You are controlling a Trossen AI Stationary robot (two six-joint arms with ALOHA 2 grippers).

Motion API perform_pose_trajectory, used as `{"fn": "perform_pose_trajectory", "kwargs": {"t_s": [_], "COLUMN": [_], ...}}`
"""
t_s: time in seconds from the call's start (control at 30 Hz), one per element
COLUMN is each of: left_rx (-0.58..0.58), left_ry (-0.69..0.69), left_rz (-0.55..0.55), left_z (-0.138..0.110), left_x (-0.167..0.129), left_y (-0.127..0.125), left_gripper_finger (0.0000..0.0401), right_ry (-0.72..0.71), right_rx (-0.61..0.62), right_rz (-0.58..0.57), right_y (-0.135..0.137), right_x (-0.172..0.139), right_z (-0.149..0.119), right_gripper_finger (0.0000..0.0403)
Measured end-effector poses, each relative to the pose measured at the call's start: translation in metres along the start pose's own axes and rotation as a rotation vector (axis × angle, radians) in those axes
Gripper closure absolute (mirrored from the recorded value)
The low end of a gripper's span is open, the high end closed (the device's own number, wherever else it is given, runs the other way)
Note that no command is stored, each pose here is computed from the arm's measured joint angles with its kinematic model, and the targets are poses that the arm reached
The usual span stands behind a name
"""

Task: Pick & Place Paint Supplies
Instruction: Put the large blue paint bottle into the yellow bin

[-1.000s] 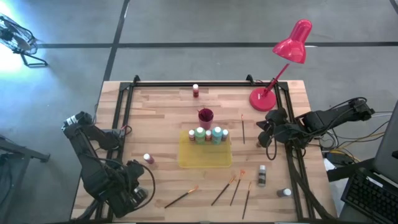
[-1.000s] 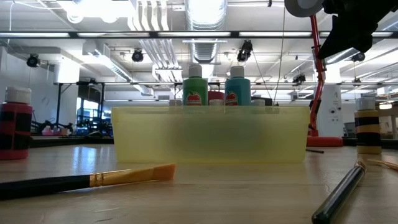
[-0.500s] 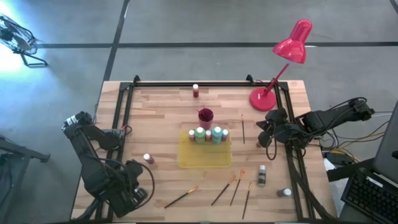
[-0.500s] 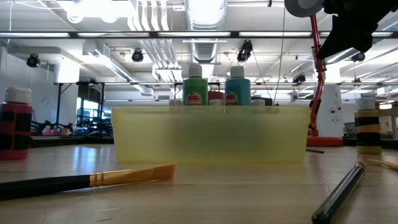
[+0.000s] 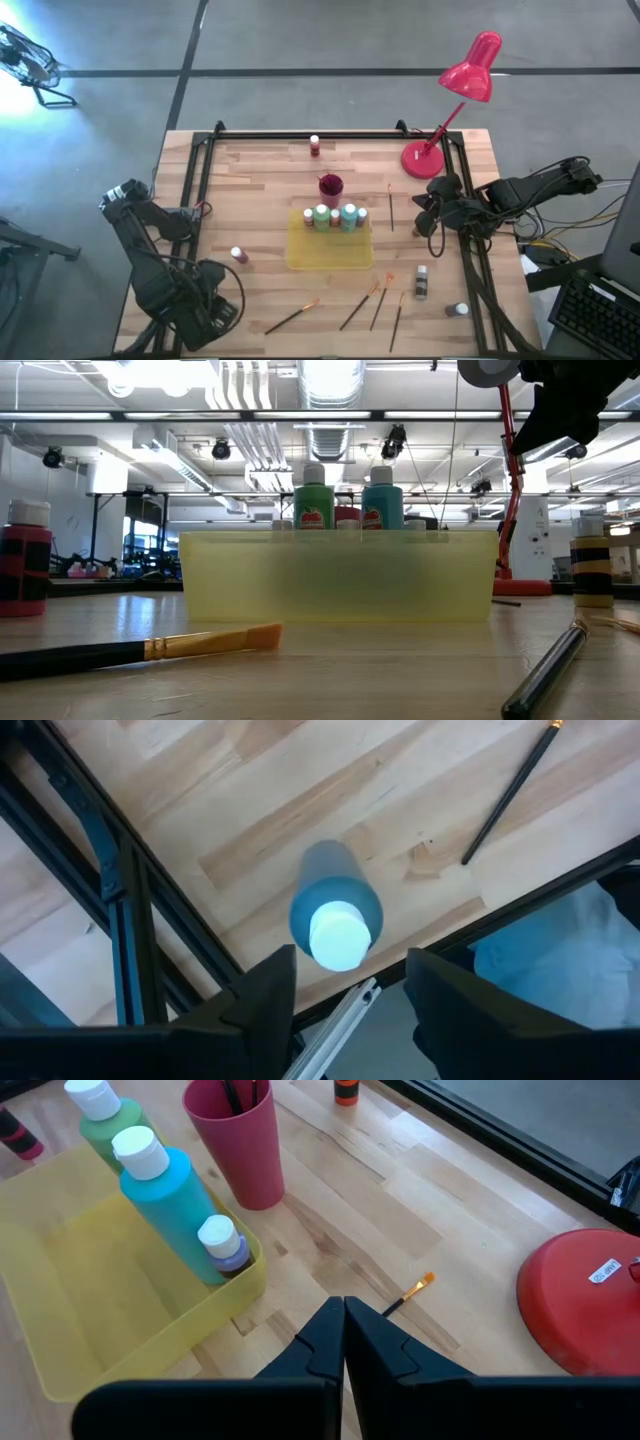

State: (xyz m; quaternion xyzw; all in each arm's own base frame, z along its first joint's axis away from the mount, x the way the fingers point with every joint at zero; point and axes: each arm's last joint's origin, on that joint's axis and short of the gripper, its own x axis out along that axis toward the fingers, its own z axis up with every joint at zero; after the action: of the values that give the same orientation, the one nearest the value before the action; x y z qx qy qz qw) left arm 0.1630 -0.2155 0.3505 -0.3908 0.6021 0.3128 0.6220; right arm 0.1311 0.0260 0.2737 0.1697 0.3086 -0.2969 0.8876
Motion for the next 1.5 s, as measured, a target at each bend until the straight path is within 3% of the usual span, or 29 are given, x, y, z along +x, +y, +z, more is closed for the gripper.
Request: {"fn": "perform_pose_trajectory", "kwargs": {"t_s": [0.23,0.93,1.5], "left_rx": [-0.039,-0.019,0.016], "left_ry": [0.013,0.043,0.043], "left_rz": [0.038,0.046,0.044], "left_z": [-0.001,-0.003,-0.002], "left_x": [0.012,0.046,0.048], "left_y": [0.001,-0.002,-0.003], "left_gripper_finger": [0.0177,0.0178,0.0179], "right_ry": [0.0,0.0,0.0], "right_rx": [0.0,0.0,0.0], "right_rz": [0.0,0.0,0.0], "right_y": [0.0,0.0,0.0], "right_x": [0.0,0.0,0.0], "right_z": [0.0,0.0,0.0], "right_gripper_finger": [0.0394,0.0394,0.0394]}}
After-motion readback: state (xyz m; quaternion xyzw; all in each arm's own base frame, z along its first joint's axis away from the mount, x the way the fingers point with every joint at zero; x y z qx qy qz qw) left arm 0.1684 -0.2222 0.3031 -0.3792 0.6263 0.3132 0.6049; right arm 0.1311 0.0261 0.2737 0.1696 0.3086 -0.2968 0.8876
